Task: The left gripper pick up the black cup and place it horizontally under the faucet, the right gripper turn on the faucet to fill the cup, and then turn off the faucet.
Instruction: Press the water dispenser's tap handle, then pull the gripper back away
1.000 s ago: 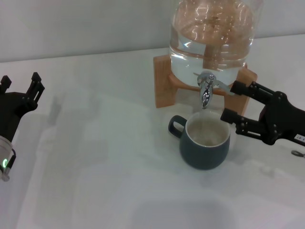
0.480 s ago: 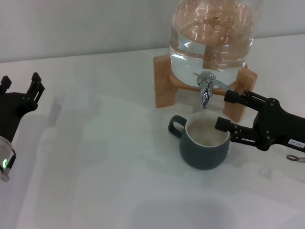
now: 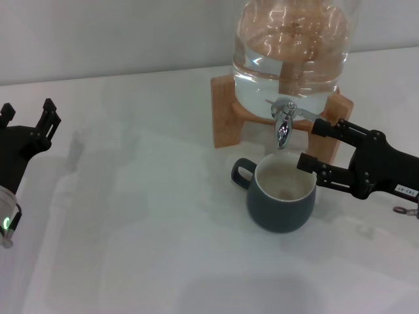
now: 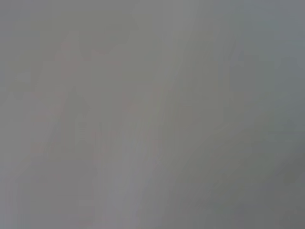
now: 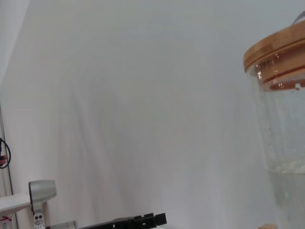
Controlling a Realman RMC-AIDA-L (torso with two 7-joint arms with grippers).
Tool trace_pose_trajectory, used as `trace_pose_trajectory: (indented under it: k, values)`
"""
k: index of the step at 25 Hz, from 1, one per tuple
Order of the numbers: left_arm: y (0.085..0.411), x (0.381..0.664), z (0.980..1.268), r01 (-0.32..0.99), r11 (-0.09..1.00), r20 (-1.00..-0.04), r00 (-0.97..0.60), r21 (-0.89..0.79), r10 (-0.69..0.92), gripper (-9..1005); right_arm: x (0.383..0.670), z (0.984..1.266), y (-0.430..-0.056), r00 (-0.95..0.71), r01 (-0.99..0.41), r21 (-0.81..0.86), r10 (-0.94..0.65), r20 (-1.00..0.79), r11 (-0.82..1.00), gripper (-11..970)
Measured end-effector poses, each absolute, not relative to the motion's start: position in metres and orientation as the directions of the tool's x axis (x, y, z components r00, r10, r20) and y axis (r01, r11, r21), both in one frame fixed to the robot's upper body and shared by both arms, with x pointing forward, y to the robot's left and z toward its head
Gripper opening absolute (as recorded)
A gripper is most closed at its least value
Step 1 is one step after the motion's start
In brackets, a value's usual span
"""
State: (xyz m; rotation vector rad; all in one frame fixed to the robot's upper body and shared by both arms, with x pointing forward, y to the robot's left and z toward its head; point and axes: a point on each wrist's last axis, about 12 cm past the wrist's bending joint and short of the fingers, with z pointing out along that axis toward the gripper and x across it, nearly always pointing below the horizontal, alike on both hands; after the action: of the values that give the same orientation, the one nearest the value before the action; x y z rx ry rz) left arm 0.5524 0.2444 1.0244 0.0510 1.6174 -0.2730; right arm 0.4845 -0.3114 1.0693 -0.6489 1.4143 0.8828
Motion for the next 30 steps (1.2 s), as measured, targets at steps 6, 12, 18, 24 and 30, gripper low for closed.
trace_pose_trajectory:
  k: [6, 12, 18, 24, 30]
  values:
    - [0.245, 0.553, 1.025, 0.197, 0.97, -0.989, -0.068, -0.145, -0.134, 787, 0.485, 1.07, -0.314, -0.049, -0.817, 0.122, 0.143, -0.989, 0.564, 827]
    - [0.244, 0.554, 1.025, 0.199, 0.969, -0.989, -0.066, -0.145, -0.135, 787, 0.486, 1.071, -0.317, -0.04, -0.8, 0.125, 0.156, -0.987, 0.586, 824]
    - [0.244, 0.554, 1.026, 0.198, 0.968, -0.987, -0.067, -0.154, -0.143, 787, 0.489, 1.07, -0.318, -0.041, -0.79, 0.124, 0.15, -0.988, 0.6, 823]
    - [0.244, 0.554, 1.026, 0.198, 0.967, -0.987, -0.067, -0.159, -0.149, 786, 0.494, 1.071, -0.317, -0.041, -0.787, 0.119, 0.142, -0.989, 0.606, 822]
    - [0.243, 0.553, 1.026, 0.199, 0.967, -0.986, -0.067, -0.162, -0.152, 786, 0.499, 1.072, -0.317, -0.029, -0.776, 0.111, 0.141, -0.99, 0.621, 822]
